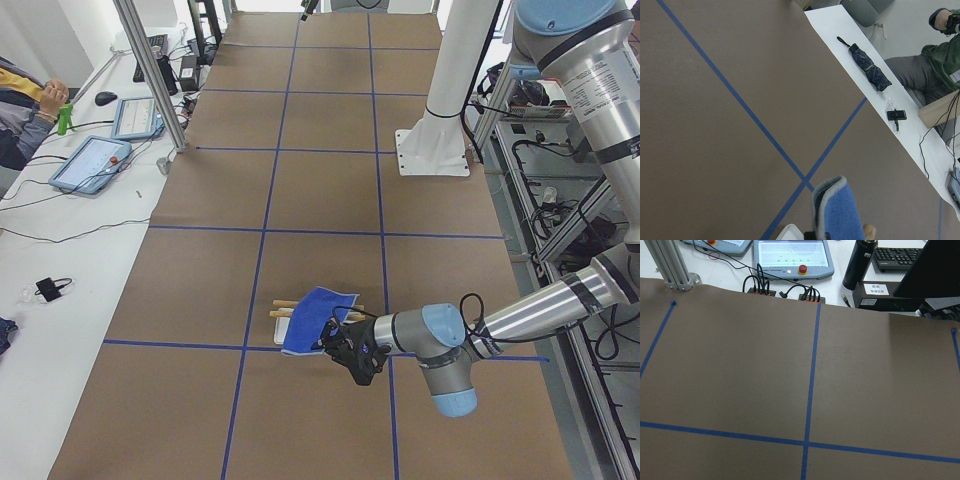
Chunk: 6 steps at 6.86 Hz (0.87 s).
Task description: Hang towel on rack
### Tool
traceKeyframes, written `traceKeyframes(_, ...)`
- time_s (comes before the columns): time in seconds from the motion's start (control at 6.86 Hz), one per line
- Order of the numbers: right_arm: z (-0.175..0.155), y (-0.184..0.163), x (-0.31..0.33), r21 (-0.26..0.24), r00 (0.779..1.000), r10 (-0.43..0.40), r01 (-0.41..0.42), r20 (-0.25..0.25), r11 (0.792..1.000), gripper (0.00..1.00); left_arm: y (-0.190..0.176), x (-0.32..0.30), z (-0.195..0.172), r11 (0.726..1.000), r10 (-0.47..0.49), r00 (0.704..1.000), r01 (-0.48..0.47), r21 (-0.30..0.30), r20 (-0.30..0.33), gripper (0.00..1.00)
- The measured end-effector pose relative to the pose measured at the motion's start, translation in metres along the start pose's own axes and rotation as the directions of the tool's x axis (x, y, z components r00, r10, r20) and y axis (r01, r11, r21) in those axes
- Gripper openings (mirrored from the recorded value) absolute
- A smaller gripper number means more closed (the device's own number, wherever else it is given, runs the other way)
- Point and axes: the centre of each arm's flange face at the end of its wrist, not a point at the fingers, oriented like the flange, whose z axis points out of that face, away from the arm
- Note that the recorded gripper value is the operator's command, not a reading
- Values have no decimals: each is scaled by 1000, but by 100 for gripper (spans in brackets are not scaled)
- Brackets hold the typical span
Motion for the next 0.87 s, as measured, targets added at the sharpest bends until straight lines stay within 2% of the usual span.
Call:
traceKeyframes(0.15,-1,-1,0,2,1000,0,0,1,1000,100,-1,-4,-2,1000,0,1000,0,1,-2,53)
traceKeyframes(0.29,-1,-2,1,3,1000,1,-1,0,1000,100,-1,-3,-1,1000,0,1000,0,1,-5,78)
traceKeyframes(0.44,-1,-2,1,4,1000,3,-3,-1,1000,100,0,-1,2,1000,1,1000,-1,-1,-8,97)
traceKeyframes(0.87,-2,-4,9,-11,1000,5,-5,2,1000,100,1,9,15,1000,10,1000,-10,-10,-22,98)
